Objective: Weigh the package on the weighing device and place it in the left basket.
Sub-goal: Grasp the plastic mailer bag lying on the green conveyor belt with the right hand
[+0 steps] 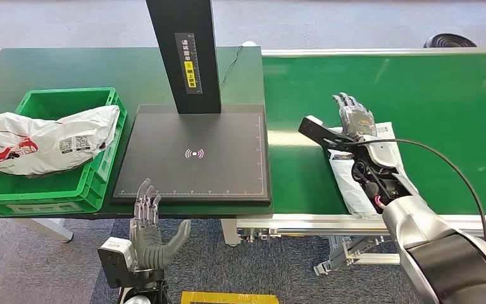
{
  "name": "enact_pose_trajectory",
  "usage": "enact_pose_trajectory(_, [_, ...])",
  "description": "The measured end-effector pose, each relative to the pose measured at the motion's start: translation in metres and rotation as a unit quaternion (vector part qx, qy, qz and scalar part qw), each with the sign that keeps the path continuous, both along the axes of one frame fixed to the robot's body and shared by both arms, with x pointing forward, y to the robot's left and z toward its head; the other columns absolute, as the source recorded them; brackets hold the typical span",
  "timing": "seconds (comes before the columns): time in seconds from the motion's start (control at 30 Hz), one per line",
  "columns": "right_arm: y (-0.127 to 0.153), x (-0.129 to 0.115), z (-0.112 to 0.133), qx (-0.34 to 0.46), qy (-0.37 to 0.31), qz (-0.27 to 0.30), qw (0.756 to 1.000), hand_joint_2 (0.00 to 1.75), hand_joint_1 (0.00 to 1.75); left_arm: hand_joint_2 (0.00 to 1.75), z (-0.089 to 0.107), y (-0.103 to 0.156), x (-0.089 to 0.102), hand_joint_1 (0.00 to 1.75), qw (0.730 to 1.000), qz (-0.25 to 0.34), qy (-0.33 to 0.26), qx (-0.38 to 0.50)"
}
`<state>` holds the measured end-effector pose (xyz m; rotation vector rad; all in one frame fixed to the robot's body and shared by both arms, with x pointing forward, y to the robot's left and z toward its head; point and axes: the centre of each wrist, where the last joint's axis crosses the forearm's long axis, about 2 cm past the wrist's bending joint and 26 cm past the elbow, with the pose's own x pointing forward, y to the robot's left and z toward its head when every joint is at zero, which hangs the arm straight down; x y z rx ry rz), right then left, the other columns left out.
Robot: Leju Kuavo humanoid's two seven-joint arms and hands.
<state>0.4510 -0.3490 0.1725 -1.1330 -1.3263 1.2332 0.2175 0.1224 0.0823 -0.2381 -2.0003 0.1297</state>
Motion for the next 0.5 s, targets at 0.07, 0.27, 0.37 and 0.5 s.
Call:
enact_pose_trajectory(0.07, [0.001,-0.001,-0.002,0.0,0.002,-0.001,1.0,1.75,0.0,1.75,0.0,0.0,0.0,0.0,1.0,0.001,0.0,0.0])
enact_pose_trajectory(0.27, [0.007,-0.004,-0.01,-0.001,0.012,-0.004,1.0,1.75,0.0,1.75,0.0,0.001,-0.003,0.0,1.0,0.004,0.001,-0.002])
enact_pose_trajectory(0.37, [0.009,-0.005,-0.011,0.0,0.013,-0.004,1.0,1.75,0.0,1.75,0.0,0.002,-0.004,0.0,1.0,0.006,0.002,-0.003])
enact_pose_trajectory(0.5, [0.01,-0.005,-0.011,0.001,0.013,-0.004,1.0,1.75,0.0,1.75,-0.001,0.002,-0.004,0.0,1.0,0.007,0.003,-0.003])
